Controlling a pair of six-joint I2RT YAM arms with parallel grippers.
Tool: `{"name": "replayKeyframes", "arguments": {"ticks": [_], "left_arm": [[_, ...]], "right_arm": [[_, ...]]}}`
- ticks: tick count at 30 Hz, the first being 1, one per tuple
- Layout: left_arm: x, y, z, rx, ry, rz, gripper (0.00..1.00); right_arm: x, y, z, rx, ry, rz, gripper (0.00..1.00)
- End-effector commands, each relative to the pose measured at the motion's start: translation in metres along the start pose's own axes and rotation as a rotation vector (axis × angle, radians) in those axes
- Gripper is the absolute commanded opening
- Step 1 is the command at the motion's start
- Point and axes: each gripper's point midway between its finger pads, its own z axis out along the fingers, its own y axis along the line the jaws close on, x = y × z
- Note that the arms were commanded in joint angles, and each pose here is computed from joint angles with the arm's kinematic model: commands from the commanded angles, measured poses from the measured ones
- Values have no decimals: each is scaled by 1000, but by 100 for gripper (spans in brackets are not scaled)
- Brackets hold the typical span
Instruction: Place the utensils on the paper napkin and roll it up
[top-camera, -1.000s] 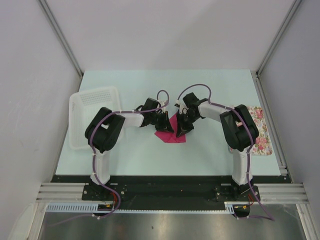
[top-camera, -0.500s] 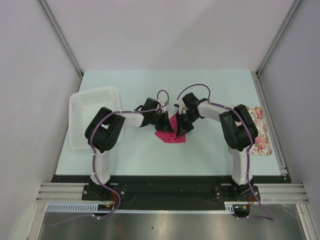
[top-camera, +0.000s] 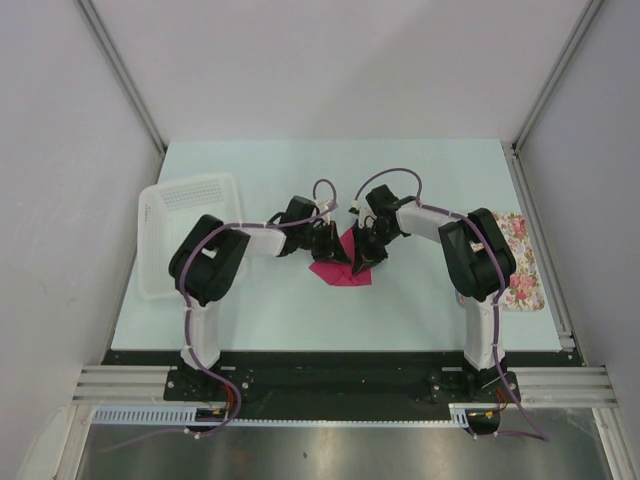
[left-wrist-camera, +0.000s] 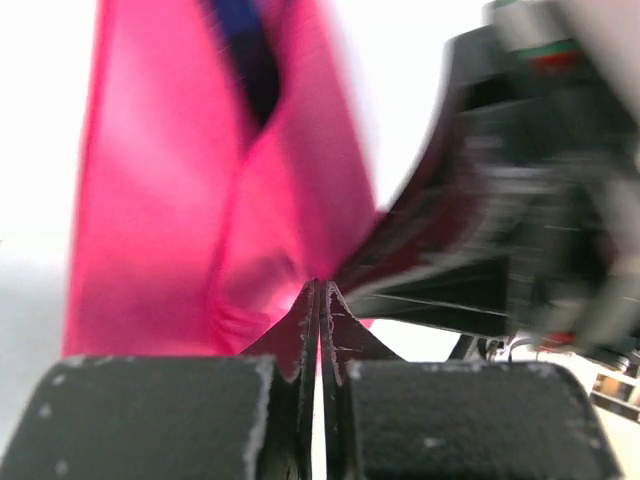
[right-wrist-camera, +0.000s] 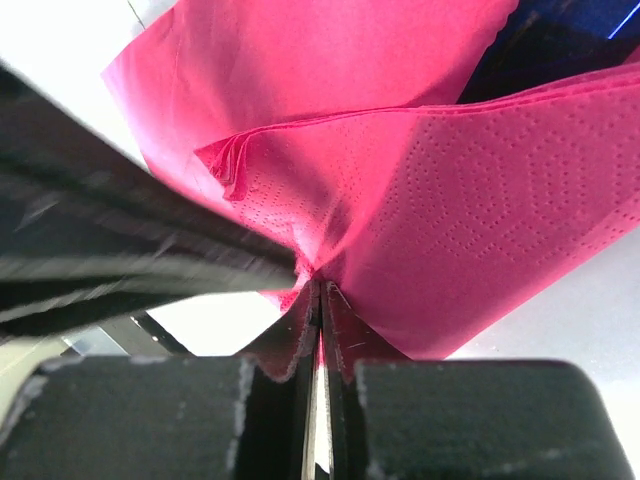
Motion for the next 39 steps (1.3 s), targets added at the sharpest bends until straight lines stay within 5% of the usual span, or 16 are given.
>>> {"name": "replayKeyframes", "arguments": {"ticks": [1, 10, 39], "left_arm": [[17, 27, 8, -79, 54, -98, 0], [15, 36, 10, -123, 62, -84, 0], [7, 39, 1, -134, 33, -72, 0]], "right_arm": [[-1, -14, -2, 80, -7, -29, 8], [-14, 11, -33, 90, -52, -27, 13], [24, -52, 19, 288, 93, 14, 8]]}}
